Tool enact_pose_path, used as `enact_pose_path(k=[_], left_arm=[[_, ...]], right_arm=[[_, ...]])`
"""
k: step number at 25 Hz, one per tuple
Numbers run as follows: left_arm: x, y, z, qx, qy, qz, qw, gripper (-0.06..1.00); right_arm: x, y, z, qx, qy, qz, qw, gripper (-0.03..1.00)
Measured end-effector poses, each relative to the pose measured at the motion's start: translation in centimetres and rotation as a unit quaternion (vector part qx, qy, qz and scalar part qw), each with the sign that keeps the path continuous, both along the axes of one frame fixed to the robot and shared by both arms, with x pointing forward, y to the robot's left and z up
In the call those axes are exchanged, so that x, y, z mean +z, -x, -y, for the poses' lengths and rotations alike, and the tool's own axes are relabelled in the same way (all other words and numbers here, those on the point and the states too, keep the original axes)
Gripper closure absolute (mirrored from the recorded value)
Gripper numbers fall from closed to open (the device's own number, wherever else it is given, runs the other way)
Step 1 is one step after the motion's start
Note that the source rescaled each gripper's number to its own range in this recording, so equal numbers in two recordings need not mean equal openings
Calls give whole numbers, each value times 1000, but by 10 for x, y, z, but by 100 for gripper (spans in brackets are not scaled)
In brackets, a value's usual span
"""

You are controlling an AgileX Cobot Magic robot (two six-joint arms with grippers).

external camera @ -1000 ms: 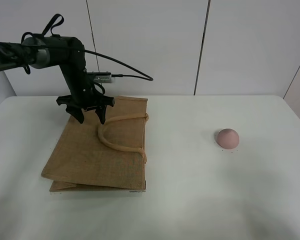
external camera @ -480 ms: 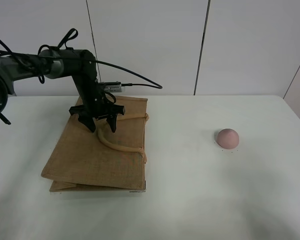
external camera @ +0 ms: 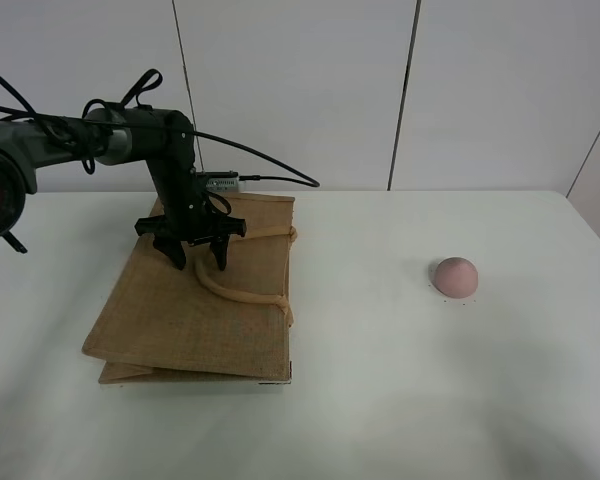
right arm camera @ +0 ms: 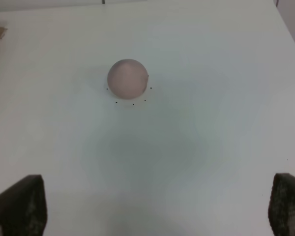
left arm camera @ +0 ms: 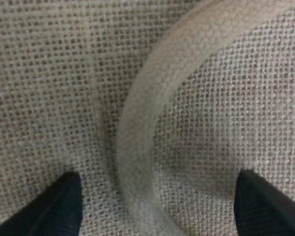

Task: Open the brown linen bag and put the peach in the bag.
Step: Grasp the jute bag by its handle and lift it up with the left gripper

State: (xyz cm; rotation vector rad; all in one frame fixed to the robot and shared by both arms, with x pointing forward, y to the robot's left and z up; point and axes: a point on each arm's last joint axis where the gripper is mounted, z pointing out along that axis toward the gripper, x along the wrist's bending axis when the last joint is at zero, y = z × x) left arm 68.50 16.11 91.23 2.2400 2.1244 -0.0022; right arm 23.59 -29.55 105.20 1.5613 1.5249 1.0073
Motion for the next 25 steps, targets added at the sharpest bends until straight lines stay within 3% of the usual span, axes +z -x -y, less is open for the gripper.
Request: enact_pose_path(k=[7, 9, 11, 14, 16, 17, 21, 25], left_arm=[[-25, -3, 1, 1, -3, -10, 1000, 1], [-25, -4, 1, 1, -3, -9, 1000, 8], [-26, -4, 1, 1, -4, -10, 1000, 22], [-26, -4, 1, 1, -4, -10, 1000, 59], [-26, -4, 1, 0, -5, -11, 1000, 90], [-25, -4, 1, 0, -5, -10, 1000, 94], [-23, -3, 1, 0, -6, -14, 1000, 94], [1, -3, 1, -7, -8, -21, 1000, 94]], right_arm=[[0, 0, 0, 0, 0, 0, 1000, -3], [0, 0, 0, 0, 0, 0, 1000, -3], [0, 0, 0, 0, 0, 0, 1000, -3], [0, 0, 0, 0, 0, 0, 1000, -3], [0, 0, 0, 0, 0, 0, 1000, -3], [0, 0, 0, 0, 0, 0, 1000, -3], [0, 0, 0, 0, 0, 0, 1000, -3], [0, 0, 0, 0, 0, 0, 1000, -3]])
